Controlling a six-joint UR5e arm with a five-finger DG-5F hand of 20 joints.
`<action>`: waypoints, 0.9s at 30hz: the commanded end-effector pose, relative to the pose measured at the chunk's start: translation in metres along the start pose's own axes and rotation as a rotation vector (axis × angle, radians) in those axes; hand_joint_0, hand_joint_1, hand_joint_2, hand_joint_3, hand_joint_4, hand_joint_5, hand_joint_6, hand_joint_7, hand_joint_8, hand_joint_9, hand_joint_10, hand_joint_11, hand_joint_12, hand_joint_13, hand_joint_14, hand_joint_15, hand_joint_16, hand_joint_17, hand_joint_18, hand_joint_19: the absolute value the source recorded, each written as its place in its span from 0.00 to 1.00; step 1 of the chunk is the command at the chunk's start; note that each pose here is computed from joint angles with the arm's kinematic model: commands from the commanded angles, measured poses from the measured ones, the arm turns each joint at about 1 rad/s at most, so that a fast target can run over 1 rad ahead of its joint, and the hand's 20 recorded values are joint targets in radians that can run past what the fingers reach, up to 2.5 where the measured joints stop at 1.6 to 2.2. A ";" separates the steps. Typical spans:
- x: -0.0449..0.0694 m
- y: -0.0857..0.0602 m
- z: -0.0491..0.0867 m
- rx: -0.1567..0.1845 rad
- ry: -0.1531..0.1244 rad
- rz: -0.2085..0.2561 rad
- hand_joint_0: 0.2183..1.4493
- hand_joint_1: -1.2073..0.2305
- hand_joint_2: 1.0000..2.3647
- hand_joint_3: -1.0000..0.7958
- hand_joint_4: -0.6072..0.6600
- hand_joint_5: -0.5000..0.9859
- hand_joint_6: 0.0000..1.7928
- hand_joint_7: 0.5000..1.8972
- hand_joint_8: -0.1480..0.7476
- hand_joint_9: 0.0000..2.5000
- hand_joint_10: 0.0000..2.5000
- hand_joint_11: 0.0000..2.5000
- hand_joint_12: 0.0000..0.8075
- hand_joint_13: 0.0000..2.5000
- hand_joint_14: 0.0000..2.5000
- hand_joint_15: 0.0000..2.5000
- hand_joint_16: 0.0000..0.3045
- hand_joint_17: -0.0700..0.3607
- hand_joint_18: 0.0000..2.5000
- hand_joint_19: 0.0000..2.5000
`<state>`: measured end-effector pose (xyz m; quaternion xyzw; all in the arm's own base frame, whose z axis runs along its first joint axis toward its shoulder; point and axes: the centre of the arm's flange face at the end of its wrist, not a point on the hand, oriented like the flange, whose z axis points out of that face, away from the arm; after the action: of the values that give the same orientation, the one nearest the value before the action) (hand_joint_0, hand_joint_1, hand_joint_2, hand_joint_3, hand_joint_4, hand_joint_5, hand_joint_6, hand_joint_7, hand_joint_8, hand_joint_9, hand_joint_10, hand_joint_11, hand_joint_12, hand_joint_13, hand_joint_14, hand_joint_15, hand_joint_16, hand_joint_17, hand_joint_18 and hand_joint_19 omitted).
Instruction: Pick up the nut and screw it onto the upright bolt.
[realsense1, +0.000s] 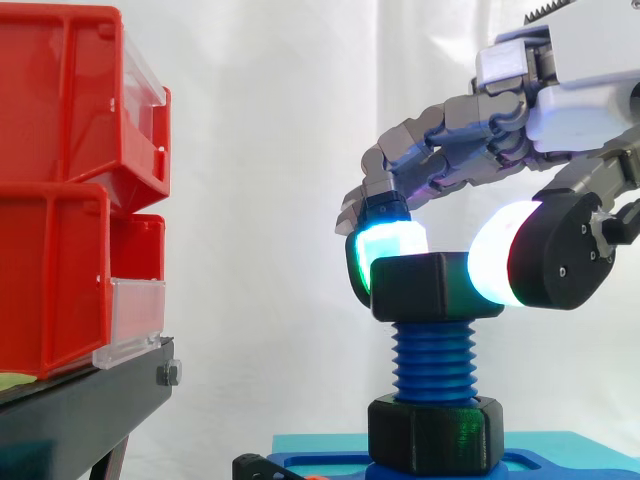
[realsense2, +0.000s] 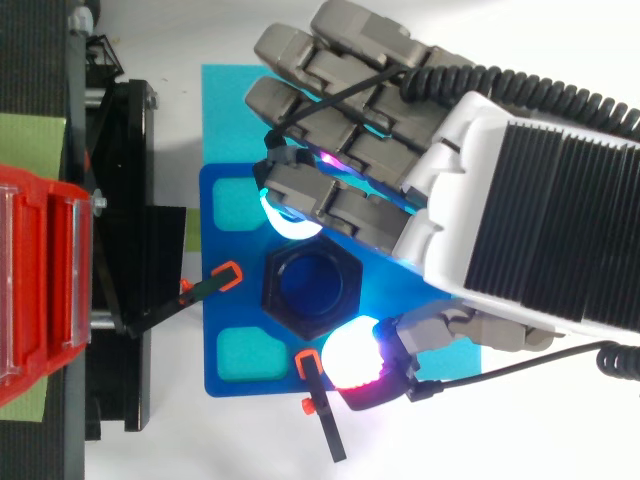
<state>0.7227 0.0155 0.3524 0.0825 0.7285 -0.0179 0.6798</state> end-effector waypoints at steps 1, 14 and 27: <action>0.000 -0.002 0.000 -0.006 0.002 0.000 0.26 0.39 0.00 0.28 0.74 0.24 0.28 0.58 0.52 0.16 0.00 0.00 0.50 0.07 0.00 0.00 0.18 0.45 0.03 0.00; 0.013 -0.005 -0.002 -0.010 0.020 -0.004 0.25 0.39 0.00 0.28 0.74 0.23 0.28 0.58 0.52 0.16 0.00 0.00 0.50 0.07 0.00 0.00 0.18 0.45 0.03 0.00; 0.013 -0.005 0.000 -0.014 0.002 0.004 0.25 0.39 0.00 0.28 0.74 0.23 0.28 0.58 0.52 0.16 0.00 0.00 0.50 0.07 0.00 0.00 0.18 0.45 0.03 0.00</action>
<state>0.7215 0.0122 0.3395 0.0791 0.7293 -0.0117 0.6795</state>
